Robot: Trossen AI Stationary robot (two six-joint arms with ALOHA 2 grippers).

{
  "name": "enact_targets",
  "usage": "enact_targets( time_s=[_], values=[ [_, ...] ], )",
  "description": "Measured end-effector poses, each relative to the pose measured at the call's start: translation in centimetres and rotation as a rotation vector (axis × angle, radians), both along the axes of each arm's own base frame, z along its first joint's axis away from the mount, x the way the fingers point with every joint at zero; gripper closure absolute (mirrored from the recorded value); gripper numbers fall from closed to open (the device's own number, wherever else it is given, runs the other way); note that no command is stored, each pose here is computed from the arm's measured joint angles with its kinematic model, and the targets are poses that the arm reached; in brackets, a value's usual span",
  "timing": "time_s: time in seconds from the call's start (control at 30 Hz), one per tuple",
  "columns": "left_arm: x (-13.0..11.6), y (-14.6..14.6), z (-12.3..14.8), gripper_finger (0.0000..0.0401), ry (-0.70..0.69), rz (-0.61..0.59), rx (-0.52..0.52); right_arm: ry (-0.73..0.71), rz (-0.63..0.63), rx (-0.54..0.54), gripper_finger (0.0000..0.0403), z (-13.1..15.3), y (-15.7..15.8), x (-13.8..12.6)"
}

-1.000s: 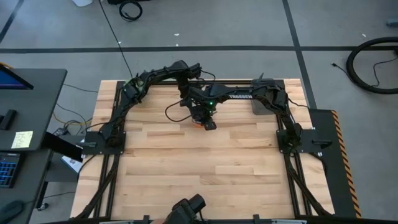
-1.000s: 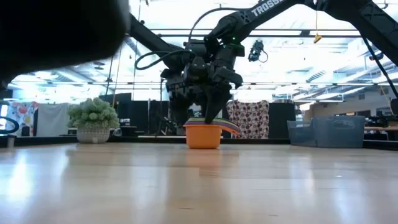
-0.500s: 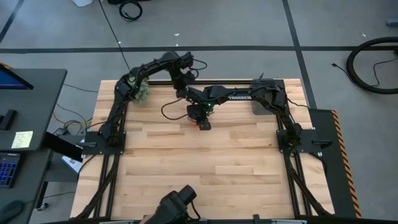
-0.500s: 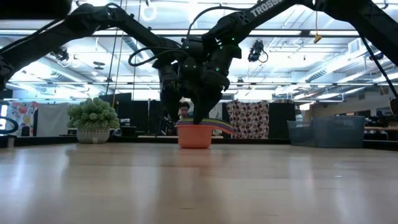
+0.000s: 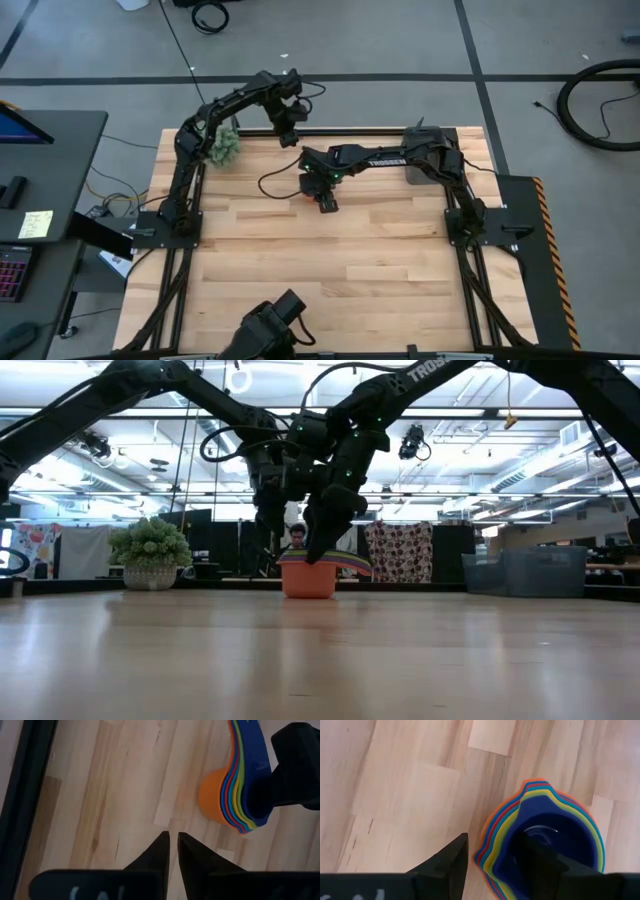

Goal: Nest measuring cups in basket
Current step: Put the nested measuring cups into the black bin

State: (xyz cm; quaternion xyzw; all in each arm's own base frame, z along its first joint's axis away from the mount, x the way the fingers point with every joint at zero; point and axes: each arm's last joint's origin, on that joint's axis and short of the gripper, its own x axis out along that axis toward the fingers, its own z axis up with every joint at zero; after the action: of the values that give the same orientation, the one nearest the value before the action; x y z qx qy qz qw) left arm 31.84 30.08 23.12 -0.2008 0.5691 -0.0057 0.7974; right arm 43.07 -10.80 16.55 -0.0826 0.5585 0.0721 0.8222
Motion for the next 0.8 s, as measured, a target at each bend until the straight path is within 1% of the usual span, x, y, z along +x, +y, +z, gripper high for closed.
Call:
enact_targets(
  time_s=[0.1,0.27,0.43,0.53,0.8],
  values=[
    [0.00,0.00,0.00,0.0361,0.000,-0.001,0.000,0.001,0.022,-0.019,0.0233,-0.13,-0.01,-0.09],
    [0.09,-0.09,0.00,0.0361,-0.001,-0.004,0.001,-0.002,0.011,-0.053,0.0238,-0.14,-0.19,-0.04],
    [0.09,-0.08,0.00,0.0361,-0.001,-0.004,0.001,0.002,0.056,-0.083,0.0253,-0.15,-0.26,-0.06],
    [0.08,-0.08,-0.01,0.0361,-0.001,-0.004,0.001,0.005,0.054,-0.098,0.0263,-0.14,-0.30,-0.06],
    [0.06,-0.06,-0.01,0.0361,-0.001,-0.005,0.002,0.003,0.052,-0.099,0.0281,-0.14,-0.39,-0.06]
  ],
)
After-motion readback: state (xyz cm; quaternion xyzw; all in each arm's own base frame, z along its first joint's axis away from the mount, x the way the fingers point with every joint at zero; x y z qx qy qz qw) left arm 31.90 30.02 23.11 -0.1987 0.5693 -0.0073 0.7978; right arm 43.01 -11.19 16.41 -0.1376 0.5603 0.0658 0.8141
